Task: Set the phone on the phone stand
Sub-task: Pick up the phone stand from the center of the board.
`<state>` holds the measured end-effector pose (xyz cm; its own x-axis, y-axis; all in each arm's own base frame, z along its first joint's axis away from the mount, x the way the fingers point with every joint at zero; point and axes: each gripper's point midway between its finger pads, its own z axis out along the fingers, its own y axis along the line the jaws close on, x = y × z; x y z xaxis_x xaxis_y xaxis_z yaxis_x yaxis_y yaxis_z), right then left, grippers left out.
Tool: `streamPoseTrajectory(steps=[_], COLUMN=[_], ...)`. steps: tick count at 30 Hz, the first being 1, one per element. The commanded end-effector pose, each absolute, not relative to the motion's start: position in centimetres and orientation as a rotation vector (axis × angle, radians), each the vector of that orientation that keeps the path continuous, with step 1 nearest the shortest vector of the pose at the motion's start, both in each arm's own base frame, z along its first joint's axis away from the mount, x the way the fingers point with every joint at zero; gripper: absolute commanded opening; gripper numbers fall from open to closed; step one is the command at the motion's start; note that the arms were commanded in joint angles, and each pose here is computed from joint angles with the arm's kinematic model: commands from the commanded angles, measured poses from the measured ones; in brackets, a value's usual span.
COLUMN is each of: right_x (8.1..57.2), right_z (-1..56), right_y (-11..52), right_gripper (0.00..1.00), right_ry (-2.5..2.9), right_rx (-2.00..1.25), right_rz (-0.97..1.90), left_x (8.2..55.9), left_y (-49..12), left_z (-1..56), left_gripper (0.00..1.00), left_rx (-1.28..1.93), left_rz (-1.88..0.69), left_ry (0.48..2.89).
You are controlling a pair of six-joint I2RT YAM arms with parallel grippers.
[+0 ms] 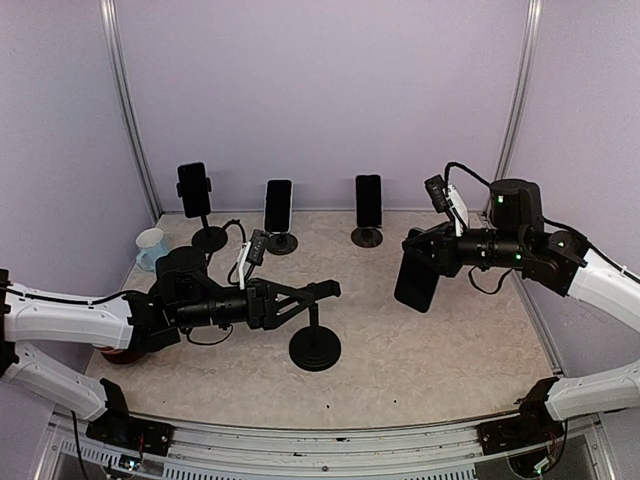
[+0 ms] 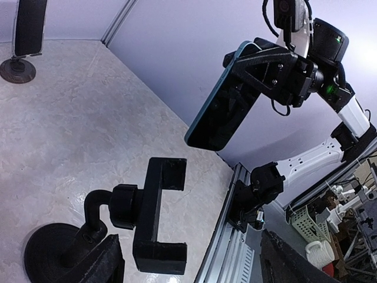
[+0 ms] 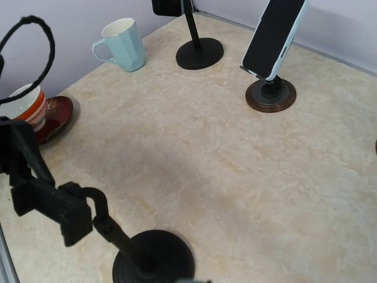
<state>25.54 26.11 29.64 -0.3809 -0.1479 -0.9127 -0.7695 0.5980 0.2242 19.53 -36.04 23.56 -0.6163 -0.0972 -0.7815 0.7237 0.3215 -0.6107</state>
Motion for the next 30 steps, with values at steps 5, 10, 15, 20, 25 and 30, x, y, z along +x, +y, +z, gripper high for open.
streamPoseTrajectory(steps=[5, 10, 15, 20, 25, 30], right_x=[25.57, 25.56, 25.53, 25.49, 25.5, 25.57], right_z=[31.97, 31.8, 31.62, 31.43, 31.38, 31.18], right_y=[25.6, 25.6, 25.46, 25.51, 25.55, 25.55], right_gripper=[0.0, 0.0, 0.0, 0.0, 0.0, 0.0], right_ry=[1.784, 1.788, 1.791, 1.793, 1.795, 1.8], right_rx=[-0.702, -0.701, -0.697, -0.697, -0.696, -0.698], right_rz=[0.825, 0.826, 0.82, 0.827, 0.829, 0.824], left_x=[19.25, 19.34, 19.45, 19.6, 19.92, 20.15], left_y=[-36.1, -36.11, -36.17, -36.36, -36.23, -36.14], left_z=[22.37, 22.33, 22.12, 22.04, 22.02, 22.23], left_gripper=[0.73, 0.61, 0.58, 0.5, 0.47, 0.47], left_rx=[0.572, 0.572, 0.573, 0.571, 0.561, 0.555], left_rz=[-1.376, -1.373, -1.369, -1.37, -1.358, -1.359], left_ry=[1.851, 1.85, 1.857, 1.86, 1.86, 1.853])
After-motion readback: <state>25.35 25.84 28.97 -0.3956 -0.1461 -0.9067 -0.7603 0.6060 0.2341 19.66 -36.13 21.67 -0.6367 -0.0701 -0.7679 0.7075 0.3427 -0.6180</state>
